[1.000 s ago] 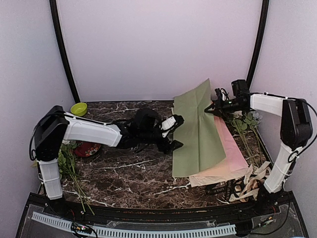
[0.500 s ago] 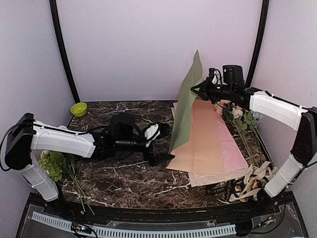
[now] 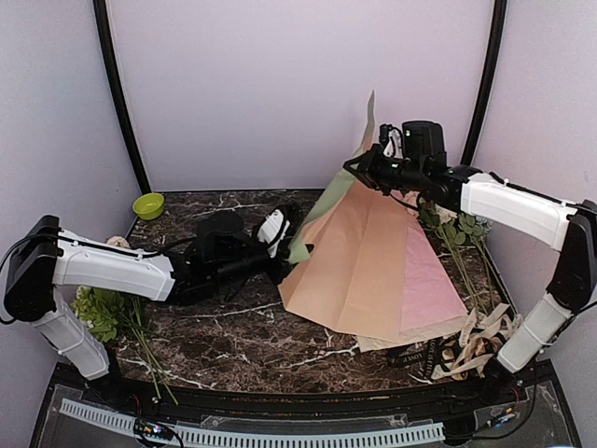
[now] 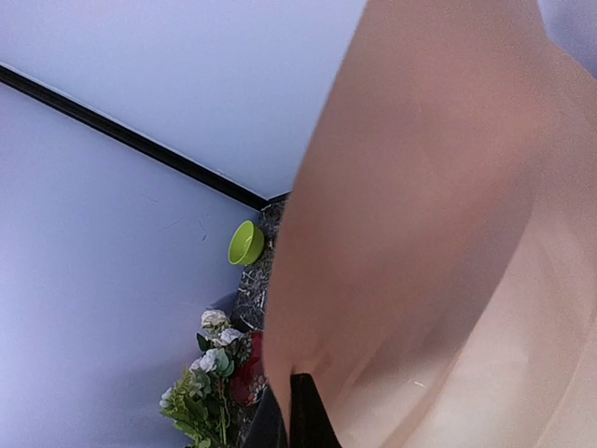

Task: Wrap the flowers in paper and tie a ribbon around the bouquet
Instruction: Pass from the right arm to the left

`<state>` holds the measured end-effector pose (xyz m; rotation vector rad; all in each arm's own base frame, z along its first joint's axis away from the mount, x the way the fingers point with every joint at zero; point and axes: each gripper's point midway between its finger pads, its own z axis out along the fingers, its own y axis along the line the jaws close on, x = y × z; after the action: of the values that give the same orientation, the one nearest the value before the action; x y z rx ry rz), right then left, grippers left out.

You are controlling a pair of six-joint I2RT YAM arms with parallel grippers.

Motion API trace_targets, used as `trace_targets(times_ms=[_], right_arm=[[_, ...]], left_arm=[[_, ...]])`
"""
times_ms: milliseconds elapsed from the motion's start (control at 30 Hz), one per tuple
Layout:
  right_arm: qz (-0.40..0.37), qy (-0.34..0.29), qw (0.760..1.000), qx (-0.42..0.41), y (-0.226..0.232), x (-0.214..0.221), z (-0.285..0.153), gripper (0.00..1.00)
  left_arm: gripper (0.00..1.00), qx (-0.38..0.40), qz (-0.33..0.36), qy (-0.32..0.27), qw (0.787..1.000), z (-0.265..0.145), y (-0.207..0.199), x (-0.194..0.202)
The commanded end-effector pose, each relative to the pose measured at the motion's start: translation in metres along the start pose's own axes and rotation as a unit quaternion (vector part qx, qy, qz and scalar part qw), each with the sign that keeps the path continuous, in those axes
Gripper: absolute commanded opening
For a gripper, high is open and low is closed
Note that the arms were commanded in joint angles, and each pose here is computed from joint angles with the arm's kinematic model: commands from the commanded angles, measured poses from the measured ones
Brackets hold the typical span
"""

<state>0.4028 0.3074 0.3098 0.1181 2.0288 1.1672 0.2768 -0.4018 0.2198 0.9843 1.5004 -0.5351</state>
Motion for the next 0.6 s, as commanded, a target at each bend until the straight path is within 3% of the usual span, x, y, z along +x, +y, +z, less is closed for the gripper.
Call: trace_targets(times_ms=[0, 67, 167, 333, 467, 567], right_arm=[[-0.022, 0.003, 1.0, -0.016, 0.011, 0.001, 0.012, 0.0], [-0.04, 0.016, 0.999, -0.015, 0.009, 0.005, 0.019, 0.0], [-0.077, 0.035, 0.996, -0.002, 0.001, 0.005, 0.024, 0.22], [-0.123, 0.055, 0.991, -0.003, -0.016, -0.006, 0.02, 0.53], [-0.131, 0.075, 0.988, 0.012, -0.051, -0.013, 0.019, 0.6], [-0.134, 0.099, 0.985, 0.034, -0.08, -0.009, 0.02, 0.61]], left_arm=[[0.0, -0.106, -0.078, -0.038, 0.991, -0.018, 0.039, -0.02], [0.0, -0.122, -0.11, -0.044, 0.985, -0.027, 0.048, -0.019], [0.0, -0.126, -0.181, -0.047, 0.974, -0.041, 0.062, -0.011], [0.0, -0.175, -0.316, -0.032, 0.932, -0.07, 0.111, 0.025], [0.0, -0.217, -0.35, -0.007, 0.911, -0.084, 0.141, 0.054], [0.0, -0.229, -0.412, 0.015, 0.882, -0.092, 0.161, 0.085]])
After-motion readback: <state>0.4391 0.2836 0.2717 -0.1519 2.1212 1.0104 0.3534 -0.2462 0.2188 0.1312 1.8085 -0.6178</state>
